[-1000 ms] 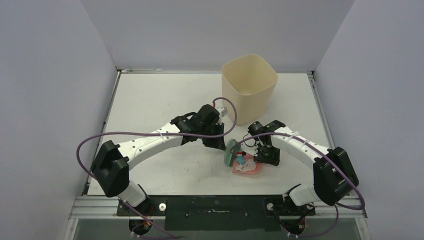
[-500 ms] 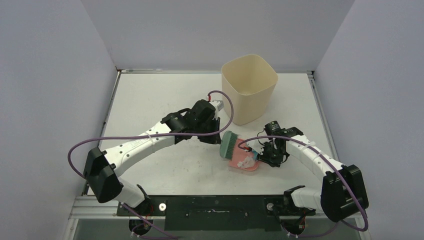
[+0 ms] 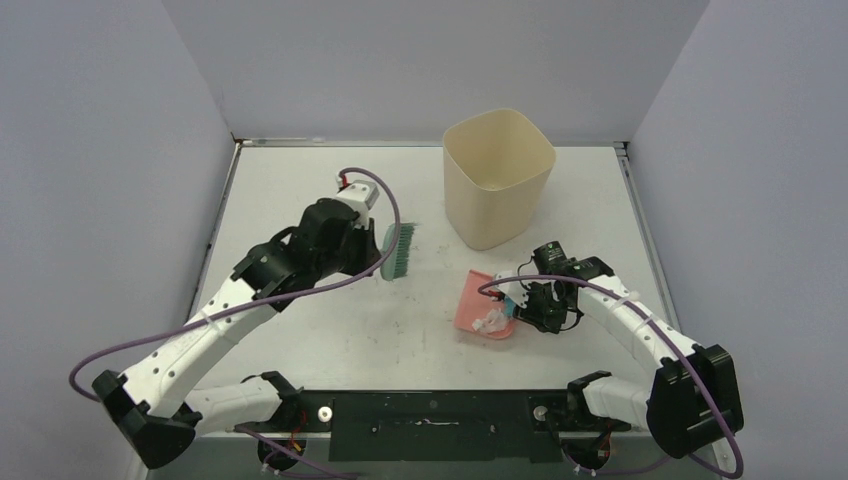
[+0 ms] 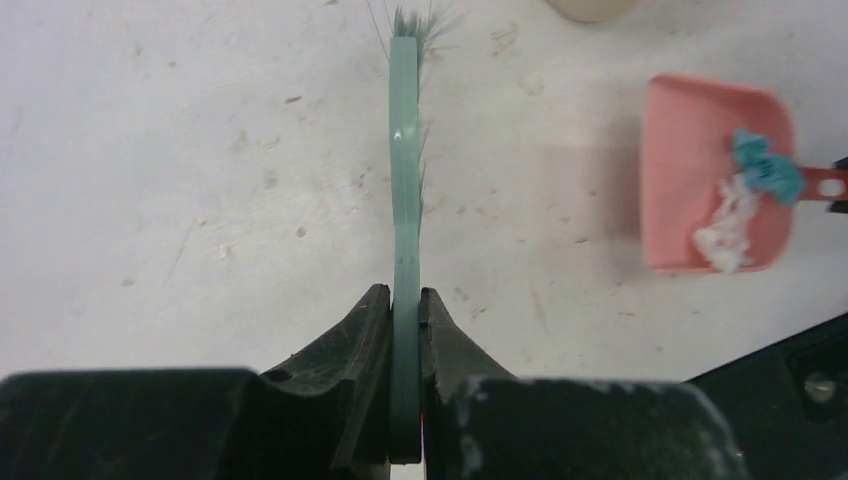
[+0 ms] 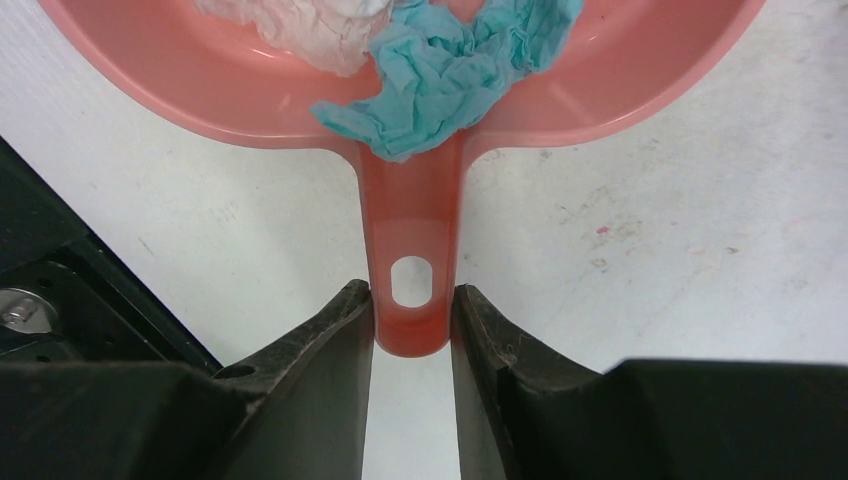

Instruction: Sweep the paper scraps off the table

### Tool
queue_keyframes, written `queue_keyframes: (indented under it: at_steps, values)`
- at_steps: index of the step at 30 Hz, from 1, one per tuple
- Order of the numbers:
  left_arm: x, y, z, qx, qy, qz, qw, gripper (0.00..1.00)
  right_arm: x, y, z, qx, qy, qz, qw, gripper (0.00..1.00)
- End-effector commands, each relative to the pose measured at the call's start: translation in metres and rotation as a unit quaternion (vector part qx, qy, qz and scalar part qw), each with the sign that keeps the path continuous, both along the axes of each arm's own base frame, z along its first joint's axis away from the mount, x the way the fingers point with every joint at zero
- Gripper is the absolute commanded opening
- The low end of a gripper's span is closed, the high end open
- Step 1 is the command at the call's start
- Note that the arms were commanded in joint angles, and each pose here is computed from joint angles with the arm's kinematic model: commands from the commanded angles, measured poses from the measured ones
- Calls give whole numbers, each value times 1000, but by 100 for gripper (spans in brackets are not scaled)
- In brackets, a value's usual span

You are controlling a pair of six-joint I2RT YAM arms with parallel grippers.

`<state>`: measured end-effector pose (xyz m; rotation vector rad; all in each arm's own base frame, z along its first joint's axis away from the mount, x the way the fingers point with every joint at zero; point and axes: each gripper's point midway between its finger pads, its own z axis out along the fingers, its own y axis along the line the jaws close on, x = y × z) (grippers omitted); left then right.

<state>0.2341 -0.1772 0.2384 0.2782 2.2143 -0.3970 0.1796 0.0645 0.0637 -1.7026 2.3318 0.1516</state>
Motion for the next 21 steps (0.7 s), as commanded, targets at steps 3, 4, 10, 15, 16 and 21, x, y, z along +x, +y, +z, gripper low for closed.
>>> queue_keyframes:
  at_steps: [3,4,10,15,16,21]
  values:
    - [14,38,-17,-18,-98,60,993,0,23,25,59,71,-61,-12,996,5]
    - [13,40,-20,-24,-106,61,992,0,26,28,67,78,-67,-12,995,5]
    - [18,69,-35,-15,-102,105,989,0,47,49,126,126,-102,2,987,5]
    - [22,71,-42,-11,-94,102,990,0,91,65,185,176,-183,-49,966,5]
    - [22,70,-44,-10,-90,98,991,0,99,68,198,188,-196,-66,960,5]
    - [22,68,-51,-2,-72,92,993,0,146,71,258,208,-261,-136,933,5]
